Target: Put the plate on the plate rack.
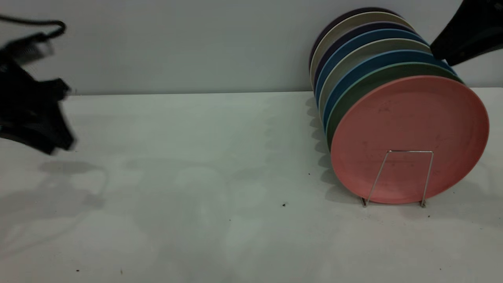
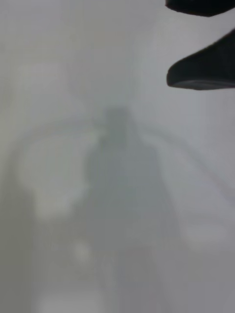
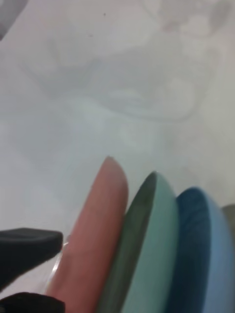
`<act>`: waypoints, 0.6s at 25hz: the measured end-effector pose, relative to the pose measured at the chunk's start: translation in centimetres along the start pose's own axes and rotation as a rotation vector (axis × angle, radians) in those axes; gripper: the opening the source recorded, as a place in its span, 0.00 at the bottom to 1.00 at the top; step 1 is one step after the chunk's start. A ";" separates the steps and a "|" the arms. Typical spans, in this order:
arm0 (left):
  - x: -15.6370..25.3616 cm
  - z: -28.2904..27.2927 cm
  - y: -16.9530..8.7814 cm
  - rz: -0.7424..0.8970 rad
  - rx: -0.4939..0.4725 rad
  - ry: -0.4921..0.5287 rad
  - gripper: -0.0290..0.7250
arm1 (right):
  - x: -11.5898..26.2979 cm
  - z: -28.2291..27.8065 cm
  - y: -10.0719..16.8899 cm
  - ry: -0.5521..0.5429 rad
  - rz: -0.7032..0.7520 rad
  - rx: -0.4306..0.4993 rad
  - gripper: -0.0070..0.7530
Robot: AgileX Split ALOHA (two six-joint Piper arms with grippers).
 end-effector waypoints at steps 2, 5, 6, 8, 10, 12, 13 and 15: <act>0.1 -2.5 1.3 0.007 -0.119 -0.014 0.44 | 0.8 -0.2 -0.4 0.049 0.022 0.033 0.33; 0.6 -6.3 2.0 0.013 -0.219 -0.036 0.44 | 2.1 -1.6 -1.0 0.121 0.036 0.116 0.33; 0.8 -7.6 1.9 0.017 -0.232 -0.050 0.45 | 2.4 -2.4 -1.1 0.142 0.029 0.151 0.33; 1.5 -9.9 1.3 0.018 -0.240 -0.065 0.45 | 3.0 -4.2 -1.0 0.171 0.026 0.212 0.33; 2.4 -12.4 0.6 0.022 -0.240 -0.093 0.45 | 3.5 -6.6 -0.3 0.188 0.001 0.258 0.33; 3.6 -14.5 0.0 0.027 -0.238 -0.126 0.45 | 3.9 -8.6 0.9 0.184 -0.021 0.276 0.33; 4.5 -15.4 -0.4 0.030 -0.237 -0.148 0.45 | 4.4 -9.7 1.7 0.176 -0.034 0.280 0.34; 6.3 -16.8 -0.9 0.036 -0.231 -0.182 0.45 | 5.6 -11.4 3.2 0.152 -0.052 0.284 0.36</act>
Point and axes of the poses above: a point on each arm's last joint axis where the gripper is mounted, z pointing out along that axis toward the gripper, y along the wrist's bending axis when the last joint is at zero, x = y × z, the point moved 8 cm from there along z, pointing out along that axis toward the gripper, and after that the axes turned 5 degrees about -z, right-handed, at the moved point
